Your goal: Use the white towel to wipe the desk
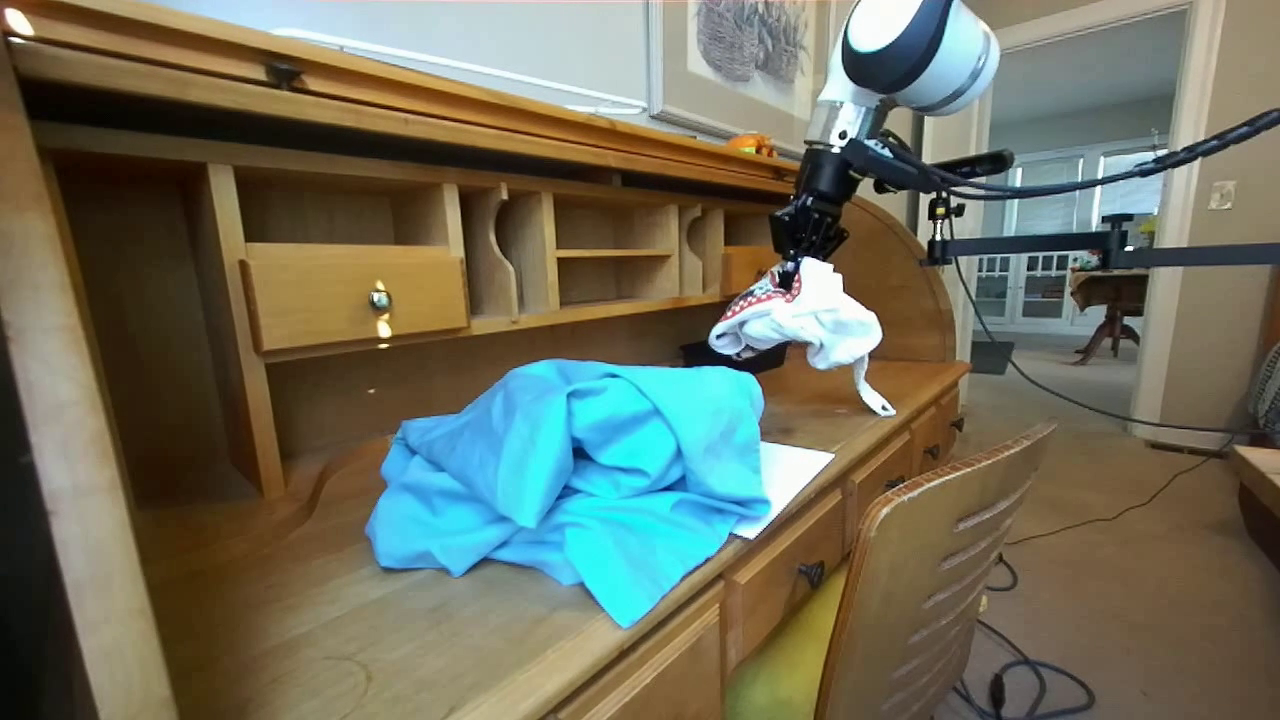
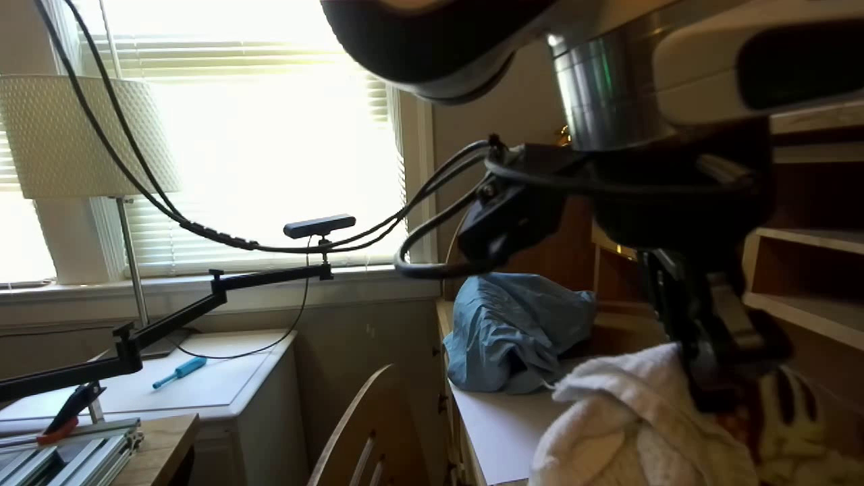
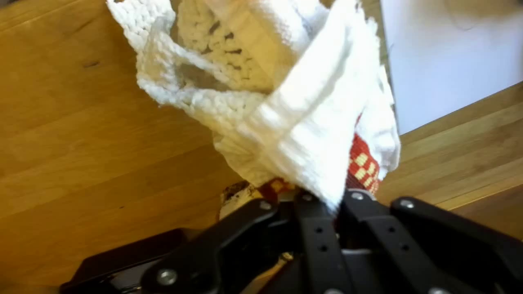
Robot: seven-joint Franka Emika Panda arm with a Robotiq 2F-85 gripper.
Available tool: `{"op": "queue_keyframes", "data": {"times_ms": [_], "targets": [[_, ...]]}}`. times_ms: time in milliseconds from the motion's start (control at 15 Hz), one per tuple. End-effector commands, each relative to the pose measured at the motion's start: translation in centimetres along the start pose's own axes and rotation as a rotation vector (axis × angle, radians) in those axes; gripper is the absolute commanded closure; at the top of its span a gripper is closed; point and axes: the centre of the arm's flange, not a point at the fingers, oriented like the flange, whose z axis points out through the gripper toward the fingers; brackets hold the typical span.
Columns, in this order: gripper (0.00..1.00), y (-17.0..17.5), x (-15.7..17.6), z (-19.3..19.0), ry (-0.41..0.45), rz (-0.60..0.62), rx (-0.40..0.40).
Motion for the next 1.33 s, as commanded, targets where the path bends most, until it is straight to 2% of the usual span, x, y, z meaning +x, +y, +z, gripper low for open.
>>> {"op": "queue_keyframes", "data": {"times_ms": [0,333,733,800,1133,1200,1267], "targets": [[0.98,-1.5,-2.3,-0.8,-0.009,-0.084,0.139],[0.98,-3.4,-1.1,2.7,-0.02,-0.123,0.23],[0.98,-2.8,-0.7,6.4,-0.039,-0.107,0.301],[0.91,-3.2,-1.6,5.3,-0.043,-0.117,0.263],[0.91,-2.9,-1.2,6.2,-0.046,-0.11,0.268],[0.98,-2.8,-1.1,6.6,-0.037,-0.125,0.254],[0.98,-3.0,-0.9,7.5,-0.019,-0.129,0.258]]}}
